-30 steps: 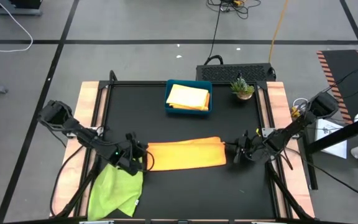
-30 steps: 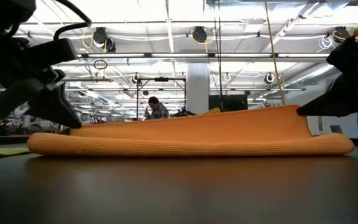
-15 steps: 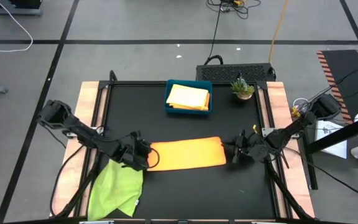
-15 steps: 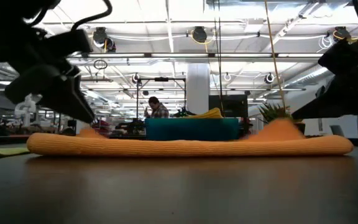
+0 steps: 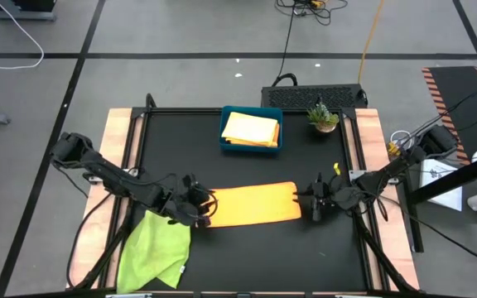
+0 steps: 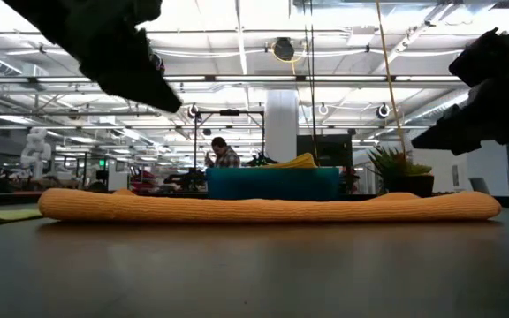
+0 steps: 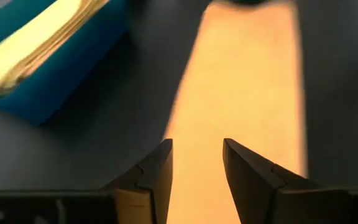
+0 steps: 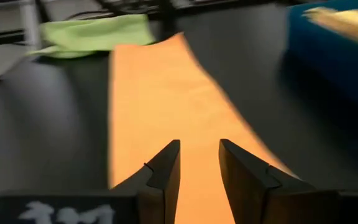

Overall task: Fold microfiber towels
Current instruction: Fold the orange microfiber cloth

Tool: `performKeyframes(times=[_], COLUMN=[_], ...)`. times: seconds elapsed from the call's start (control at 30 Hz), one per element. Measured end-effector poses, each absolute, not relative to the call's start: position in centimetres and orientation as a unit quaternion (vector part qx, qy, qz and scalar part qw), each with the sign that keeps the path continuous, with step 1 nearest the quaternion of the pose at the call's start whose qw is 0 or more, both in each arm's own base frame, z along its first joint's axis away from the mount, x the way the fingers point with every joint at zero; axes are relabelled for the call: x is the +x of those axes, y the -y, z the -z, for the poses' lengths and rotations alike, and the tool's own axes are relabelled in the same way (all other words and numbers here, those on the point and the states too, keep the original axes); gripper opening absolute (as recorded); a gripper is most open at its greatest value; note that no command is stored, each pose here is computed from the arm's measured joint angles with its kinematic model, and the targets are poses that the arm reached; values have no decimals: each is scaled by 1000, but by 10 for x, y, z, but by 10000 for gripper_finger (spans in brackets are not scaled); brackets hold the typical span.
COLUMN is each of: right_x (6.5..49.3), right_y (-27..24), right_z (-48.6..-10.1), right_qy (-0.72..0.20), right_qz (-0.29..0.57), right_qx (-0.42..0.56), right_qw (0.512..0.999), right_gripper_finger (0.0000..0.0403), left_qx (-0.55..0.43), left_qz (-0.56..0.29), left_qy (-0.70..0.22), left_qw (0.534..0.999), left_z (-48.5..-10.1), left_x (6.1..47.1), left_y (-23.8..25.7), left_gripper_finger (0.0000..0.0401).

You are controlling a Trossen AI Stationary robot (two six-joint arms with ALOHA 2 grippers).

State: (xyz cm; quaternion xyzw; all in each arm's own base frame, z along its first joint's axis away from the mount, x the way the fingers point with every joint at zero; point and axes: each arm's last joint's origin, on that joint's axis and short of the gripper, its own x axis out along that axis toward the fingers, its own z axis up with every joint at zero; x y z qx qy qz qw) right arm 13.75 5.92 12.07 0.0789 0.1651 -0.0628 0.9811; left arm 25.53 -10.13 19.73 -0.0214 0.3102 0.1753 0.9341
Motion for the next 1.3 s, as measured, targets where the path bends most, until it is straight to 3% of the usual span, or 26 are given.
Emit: performKeyframes(times=[0.3, 0.77, 1.03, 1.3], right_x=[145, 178, 172, 173], right_y=[-66, -70, -67, -69], right_z=[-120, -134, -123, -125], right_qy=[-150, -135, -164, -157], right_qz=[16, 35, 32, 7], right_qx=[79, 7, -39, 38], right_qw=[985, 990, 985, 987], right_gripper_finger=[100, 100, 100, 100], left_qx=[-51, -12, 26, -91], left_qz=[-122, -163, -196, -190], left_qy=[-253, -262, -303, -297], left_qw=[958, 951, 932, 931], left_z=[-182, -176, -170, -172], left_x=[271, 273, 276, 286], left_y=[122, 114, 90, 70], left_gripper_finger=[143, 143, 143, 143])
